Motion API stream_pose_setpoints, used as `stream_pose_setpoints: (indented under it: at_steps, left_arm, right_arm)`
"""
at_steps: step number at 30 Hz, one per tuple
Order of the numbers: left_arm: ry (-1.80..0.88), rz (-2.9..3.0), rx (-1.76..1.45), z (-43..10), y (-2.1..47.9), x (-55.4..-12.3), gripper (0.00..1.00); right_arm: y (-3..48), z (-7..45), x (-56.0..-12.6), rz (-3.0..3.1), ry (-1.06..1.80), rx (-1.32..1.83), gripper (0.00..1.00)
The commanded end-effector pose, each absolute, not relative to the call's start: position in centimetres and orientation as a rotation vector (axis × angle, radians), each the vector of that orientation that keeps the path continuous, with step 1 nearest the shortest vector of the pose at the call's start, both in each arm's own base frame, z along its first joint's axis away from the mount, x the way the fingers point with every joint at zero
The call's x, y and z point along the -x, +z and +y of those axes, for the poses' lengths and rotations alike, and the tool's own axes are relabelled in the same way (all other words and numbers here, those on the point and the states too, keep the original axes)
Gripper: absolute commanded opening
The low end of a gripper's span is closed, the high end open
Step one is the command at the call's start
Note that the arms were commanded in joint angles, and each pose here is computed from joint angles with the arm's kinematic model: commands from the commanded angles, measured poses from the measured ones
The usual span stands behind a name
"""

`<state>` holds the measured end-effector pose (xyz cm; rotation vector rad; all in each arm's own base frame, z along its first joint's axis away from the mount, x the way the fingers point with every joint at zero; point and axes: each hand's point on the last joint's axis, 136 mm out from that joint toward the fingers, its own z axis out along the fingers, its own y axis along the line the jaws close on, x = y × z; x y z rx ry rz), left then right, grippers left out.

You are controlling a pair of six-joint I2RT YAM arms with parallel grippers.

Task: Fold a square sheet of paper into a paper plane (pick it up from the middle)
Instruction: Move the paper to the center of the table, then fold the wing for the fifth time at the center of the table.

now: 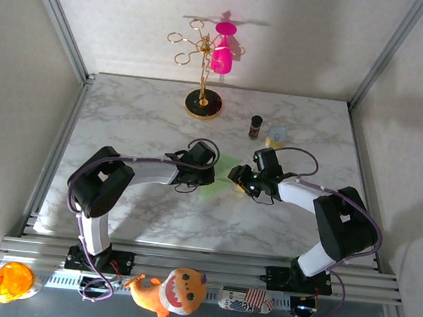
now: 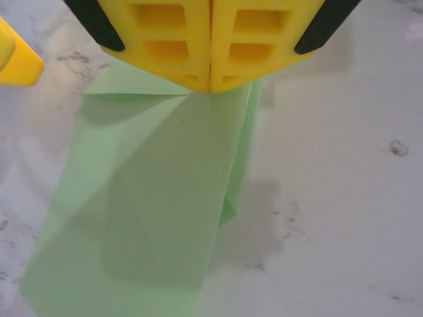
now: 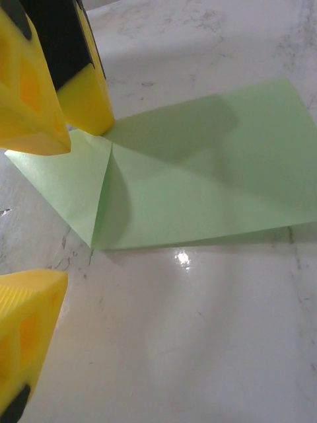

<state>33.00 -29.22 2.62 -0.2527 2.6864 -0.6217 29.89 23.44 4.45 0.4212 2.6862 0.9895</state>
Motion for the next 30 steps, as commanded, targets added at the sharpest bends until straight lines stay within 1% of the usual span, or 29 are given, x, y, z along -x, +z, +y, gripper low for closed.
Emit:
stream_pose_setpoints:
  at_steps: [1, 8, 18, 21, 25, 30]
  left_arm:
    - [-0.502, 2.721, 0.332, -27.3, 0.4, -32.4, 0.06]
    - [-0.472, 2.746, 0.357, -26.7, -0.9, -31.9, 0.04]
    - [-0.481, 2.749, 0.346, -26.7, -0.9, -31.8, 0.04]
    - [-0.488, 2.750, 0.344, -26.8, -0.9, -31.7, 0.04]
    - [-0.499, 2.738, 0.346, -26.8, -0.4, -31.9, 0.04]
    - [-0.522, 2.721, 0.361, -26.5, 0.4, -32.1, 0.05]
  right_arm:
    - [4.4, 24.5, -29.9, 2.717, 1.014, -0.441, 0.47]
    - [4.1, 25.9, -29.8, 2.741, 1.042, -0.408, 0.45]
    - [3.5, 27.1, -30.3, 2.756, 1.090, -0.393, 0.40]
    - [3.9, 27.7, -30.4, 2.736, 1.145, -0.367, 0.39]
    - [4.4, 28.3, -30.5, 2.715, 1.203, -0.344, 0.35]
    - [3.2, 28.1, -30.2, 2.754, 1.176, -0.368, 0.28]
